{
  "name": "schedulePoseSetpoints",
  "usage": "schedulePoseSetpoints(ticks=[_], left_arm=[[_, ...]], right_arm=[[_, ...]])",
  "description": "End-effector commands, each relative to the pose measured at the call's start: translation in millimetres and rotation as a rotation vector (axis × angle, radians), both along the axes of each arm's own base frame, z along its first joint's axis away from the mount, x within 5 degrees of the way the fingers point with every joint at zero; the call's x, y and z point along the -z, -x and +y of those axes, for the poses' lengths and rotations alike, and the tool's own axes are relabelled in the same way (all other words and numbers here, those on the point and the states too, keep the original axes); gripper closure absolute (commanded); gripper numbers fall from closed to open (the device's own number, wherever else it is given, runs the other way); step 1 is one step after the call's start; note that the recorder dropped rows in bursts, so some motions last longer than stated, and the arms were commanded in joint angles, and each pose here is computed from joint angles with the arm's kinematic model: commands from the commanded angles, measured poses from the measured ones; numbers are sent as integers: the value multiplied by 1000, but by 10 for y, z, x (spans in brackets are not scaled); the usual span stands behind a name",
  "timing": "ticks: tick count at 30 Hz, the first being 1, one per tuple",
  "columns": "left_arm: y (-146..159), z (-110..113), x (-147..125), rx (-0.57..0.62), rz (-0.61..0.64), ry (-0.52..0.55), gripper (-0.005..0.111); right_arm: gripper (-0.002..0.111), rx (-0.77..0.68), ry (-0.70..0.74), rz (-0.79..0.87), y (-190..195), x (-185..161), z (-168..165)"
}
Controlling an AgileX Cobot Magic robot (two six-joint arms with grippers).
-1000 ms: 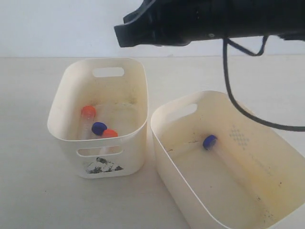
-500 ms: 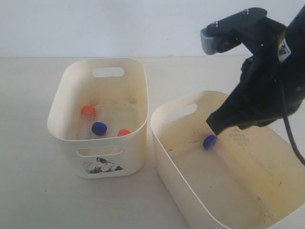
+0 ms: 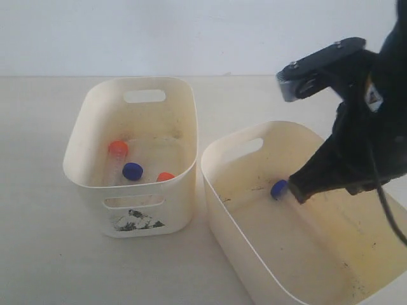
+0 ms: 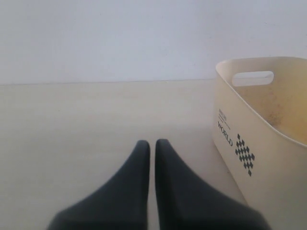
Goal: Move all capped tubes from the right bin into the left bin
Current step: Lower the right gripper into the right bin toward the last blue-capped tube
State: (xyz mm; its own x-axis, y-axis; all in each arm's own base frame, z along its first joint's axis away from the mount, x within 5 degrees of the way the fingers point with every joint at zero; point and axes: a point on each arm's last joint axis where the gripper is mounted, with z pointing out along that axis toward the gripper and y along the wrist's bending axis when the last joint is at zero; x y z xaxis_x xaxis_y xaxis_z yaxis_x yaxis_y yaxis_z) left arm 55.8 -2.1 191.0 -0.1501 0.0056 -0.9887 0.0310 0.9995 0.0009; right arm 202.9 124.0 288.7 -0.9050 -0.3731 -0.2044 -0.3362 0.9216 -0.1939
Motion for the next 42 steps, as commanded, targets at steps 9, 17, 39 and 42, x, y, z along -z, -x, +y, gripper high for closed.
schedulePoseSetpoints(ticks=[9, 17, 39, 42], left_arm=[[2, 1, -16, -3, -11, 7, 102], [2, 1, -16, -3, -11, 7, 102], [2, 1, -16, -3, -11, 7, 102], [2, 1, -16, -3, -11, 7, 102]], right_arm=[[109, -28, 273, -73, -127, 508, 491], [109, -51, 376, 0, -223, 855, 577], [109, -63, 129, 76, -447, 1046, 551], [109, -70, 113, 70, -468, 1055, 552]])
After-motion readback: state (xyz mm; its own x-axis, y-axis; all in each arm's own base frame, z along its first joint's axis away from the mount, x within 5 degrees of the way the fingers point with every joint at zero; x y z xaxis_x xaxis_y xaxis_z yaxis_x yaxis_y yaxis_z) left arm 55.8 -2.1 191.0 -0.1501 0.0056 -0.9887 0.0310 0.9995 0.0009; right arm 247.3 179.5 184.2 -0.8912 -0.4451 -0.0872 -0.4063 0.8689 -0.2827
